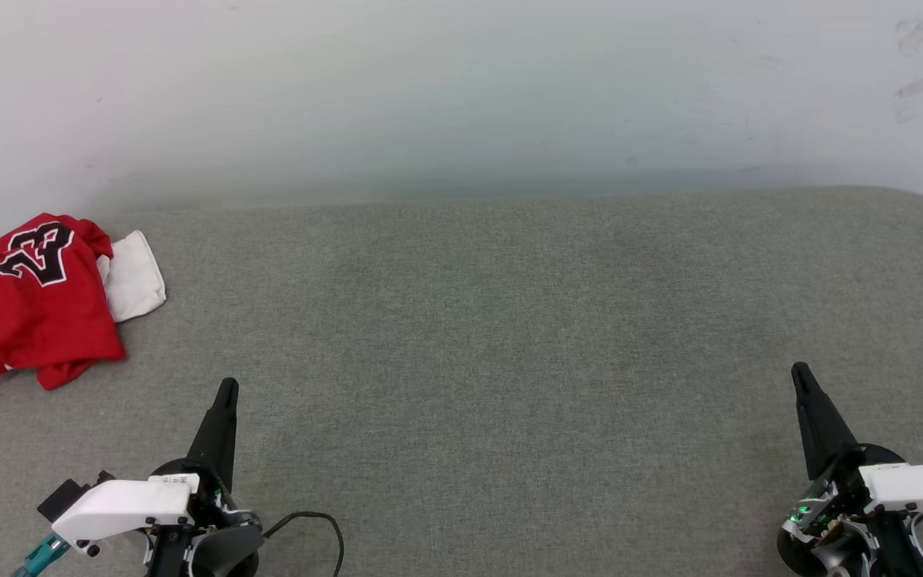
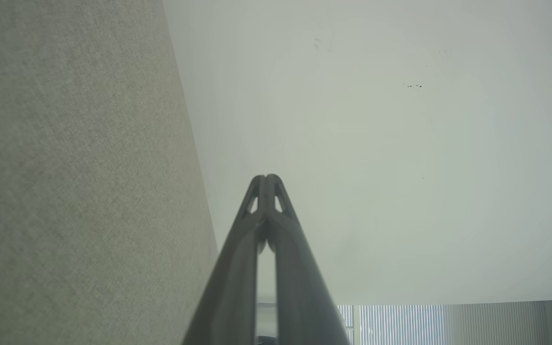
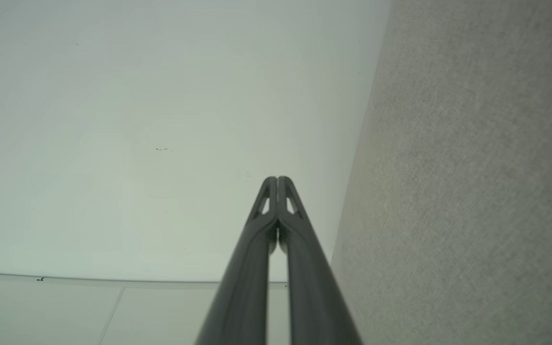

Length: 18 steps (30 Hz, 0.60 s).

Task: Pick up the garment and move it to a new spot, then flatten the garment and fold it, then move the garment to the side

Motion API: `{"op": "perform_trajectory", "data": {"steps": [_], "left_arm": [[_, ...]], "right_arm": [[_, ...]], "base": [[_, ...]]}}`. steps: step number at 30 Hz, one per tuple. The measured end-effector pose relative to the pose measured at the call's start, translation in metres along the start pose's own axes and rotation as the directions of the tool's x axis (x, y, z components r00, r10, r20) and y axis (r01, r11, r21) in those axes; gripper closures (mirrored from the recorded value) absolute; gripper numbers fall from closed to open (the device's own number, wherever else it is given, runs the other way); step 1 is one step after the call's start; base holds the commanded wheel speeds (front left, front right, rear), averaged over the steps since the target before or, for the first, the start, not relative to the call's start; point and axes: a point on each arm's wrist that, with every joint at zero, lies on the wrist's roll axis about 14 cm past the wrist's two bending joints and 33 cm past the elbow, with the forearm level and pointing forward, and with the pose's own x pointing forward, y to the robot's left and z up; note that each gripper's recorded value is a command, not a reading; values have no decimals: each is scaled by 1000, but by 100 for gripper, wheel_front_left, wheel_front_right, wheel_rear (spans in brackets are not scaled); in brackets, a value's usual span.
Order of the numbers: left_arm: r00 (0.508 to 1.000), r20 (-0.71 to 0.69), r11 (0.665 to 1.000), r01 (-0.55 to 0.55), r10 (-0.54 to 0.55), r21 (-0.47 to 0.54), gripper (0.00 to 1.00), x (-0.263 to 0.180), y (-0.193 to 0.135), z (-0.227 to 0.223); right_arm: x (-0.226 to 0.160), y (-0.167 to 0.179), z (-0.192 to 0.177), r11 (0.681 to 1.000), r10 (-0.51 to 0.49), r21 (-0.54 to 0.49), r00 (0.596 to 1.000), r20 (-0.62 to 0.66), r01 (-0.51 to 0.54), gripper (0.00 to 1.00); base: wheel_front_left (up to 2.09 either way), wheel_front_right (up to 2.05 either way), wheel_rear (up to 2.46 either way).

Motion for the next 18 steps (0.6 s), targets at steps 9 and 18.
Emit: {"op": "perform_trajectory", "data": {"steps": [9, 18], "left_arm": [[1000, 0, 1000, 0, 0, 0, 100, 0, 0, 0], [997, 1, 997, -79, 79, -8, 0, -12, 27, -1]], "right_arm": [[0, 0, 0, 1000, 0, 0, 1000, 0, 0, 100], [-12, -27, 1, 997, -79, 5, 997, 4, 79, 0]], "base": [[0, 0, 0], [0, 0, 0]]}}
